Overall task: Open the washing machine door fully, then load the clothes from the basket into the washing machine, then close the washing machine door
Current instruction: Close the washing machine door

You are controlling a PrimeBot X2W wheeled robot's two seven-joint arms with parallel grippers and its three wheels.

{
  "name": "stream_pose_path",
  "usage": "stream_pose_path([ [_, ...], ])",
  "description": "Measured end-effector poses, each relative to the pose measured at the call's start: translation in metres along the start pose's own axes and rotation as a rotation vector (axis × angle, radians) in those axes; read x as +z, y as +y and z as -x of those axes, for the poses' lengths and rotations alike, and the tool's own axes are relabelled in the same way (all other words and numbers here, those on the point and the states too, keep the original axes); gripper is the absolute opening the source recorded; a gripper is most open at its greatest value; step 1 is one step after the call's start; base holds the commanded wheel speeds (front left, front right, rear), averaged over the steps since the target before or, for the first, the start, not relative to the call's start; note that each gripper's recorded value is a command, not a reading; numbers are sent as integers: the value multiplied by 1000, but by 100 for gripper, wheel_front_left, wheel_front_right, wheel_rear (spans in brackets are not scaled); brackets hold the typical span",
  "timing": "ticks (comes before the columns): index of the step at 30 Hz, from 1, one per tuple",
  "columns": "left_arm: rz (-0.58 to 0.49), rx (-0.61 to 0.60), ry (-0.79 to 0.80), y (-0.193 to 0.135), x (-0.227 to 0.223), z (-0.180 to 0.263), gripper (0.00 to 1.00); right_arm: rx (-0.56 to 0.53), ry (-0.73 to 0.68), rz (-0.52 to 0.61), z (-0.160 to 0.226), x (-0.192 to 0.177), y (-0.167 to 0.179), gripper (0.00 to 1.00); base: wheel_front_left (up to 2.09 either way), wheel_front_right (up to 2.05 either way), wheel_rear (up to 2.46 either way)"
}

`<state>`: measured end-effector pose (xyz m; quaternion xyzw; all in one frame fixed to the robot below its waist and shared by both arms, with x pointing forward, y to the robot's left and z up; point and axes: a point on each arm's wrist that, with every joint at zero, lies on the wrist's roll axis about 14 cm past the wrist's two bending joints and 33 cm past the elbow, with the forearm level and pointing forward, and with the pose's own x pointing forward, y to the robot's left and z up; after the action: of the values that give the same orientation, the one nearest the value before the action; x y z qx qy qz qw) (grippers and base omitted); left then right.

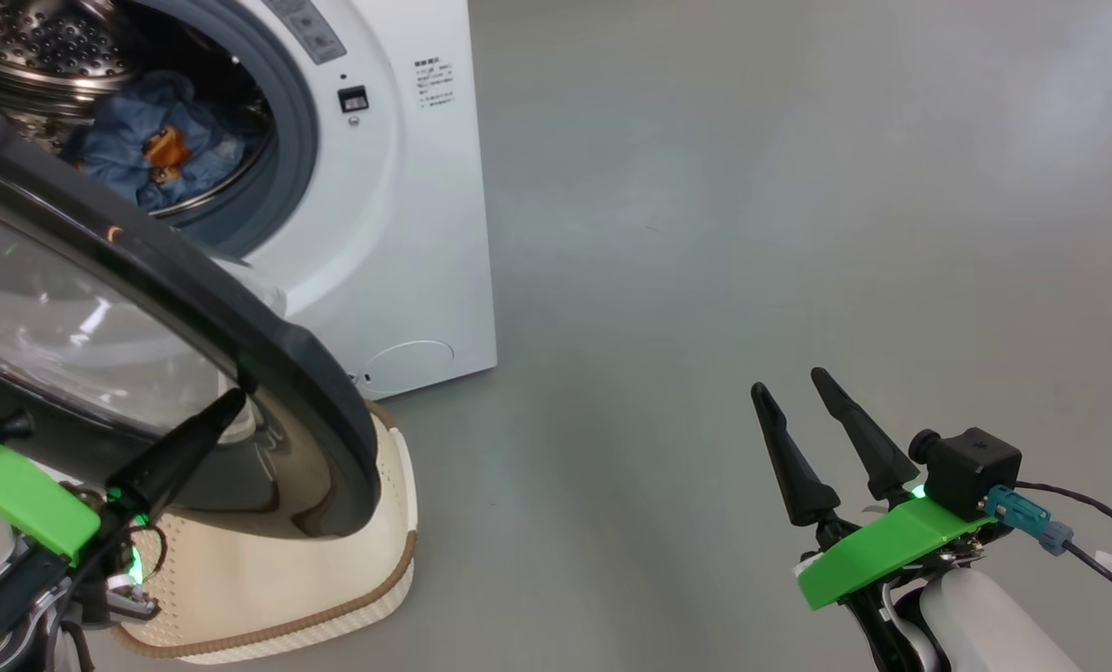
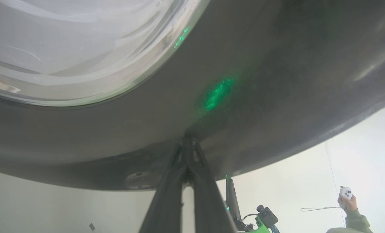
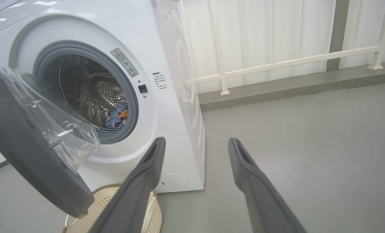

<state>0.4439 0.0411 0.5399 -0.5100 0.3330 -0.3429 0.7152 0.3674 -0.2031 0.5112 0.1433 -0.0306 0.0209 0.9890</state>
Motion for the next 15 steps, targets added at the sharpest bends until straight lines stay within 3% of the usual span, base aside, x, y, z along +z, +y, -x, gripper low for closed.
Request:
stream_pose_path([
  [15, -63, 4, -106, -7, 14, 30, 0, 74, 3, -8, -12, -2, 23, 100, 0, 0, 0],
])
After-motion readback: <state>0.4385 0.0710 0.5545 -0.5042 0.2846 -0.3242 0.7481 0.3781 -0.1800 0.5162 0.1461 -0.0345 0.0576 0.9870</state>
